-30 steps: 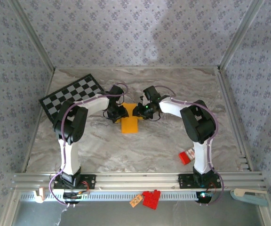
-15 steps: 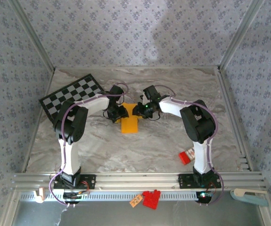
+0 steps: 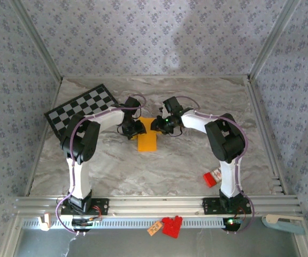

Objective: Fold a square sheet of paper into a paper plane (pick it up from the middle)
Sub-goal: Hold the square sheet of paper at the center of the table.

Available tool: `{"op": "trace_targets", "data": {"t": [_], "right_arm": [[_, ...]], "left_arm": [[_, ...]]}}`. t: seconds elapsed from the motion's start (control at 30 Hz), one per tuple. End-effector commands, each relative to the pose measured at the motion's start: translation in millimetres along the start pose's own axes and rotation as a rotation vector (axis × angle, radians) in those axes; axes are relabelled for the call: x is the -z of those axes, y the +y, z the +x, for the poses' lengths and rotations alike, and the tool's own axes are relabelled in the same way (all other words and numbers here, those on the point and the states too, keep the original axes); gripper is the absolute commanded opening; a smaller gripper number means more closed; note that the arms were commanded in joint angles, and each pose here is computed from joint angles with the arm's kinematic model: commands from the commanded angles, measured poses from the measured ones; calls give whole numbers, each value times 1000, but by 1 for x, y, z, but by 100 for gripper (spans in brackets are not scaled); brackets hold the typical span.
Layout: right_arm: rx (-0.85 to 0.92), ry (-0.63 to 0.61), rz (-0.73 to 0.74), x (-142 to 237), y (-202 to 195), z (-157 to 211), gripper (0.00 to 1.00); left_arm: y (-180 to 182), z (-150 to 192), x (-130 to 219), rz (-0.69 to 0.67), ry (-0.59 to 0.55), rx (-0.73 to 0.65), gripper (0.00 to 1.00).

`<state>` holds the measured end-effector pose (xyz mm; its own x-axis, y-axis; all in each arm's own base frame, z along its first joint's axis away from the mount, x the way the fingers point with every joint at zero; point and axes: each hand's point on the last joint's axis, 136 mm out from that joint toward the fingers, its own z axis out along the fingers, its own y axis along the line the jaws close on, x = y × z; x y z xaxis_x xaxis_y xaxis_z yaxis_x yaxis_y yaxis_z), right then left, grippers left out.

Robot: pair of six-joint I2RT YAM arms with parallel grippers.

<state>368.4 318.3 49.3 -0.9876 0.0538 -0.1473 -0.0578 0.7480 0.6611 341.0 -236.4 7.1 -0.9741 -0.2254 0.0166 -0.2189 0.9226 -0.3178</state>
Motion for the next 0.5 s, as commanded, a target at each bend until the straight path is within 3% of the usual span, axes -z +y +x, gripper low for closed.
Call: {"op": "trace_targets", "data": {"t": [0.0, 0.3, 0.47], "right_arm": [[-3, 49, -5, -8, 2, 7, 27], [-24, 102, 38, -18, -14, 19, 25], [-64, 145, 123, -24, -43, 34, 23]], "left_arm": [[40, 50, -73, -115, 188, 9, 46], [40, 51, -74, -116, 192, 11, 46], [43, 52, -74, -131, 193, 10, 46]]}}
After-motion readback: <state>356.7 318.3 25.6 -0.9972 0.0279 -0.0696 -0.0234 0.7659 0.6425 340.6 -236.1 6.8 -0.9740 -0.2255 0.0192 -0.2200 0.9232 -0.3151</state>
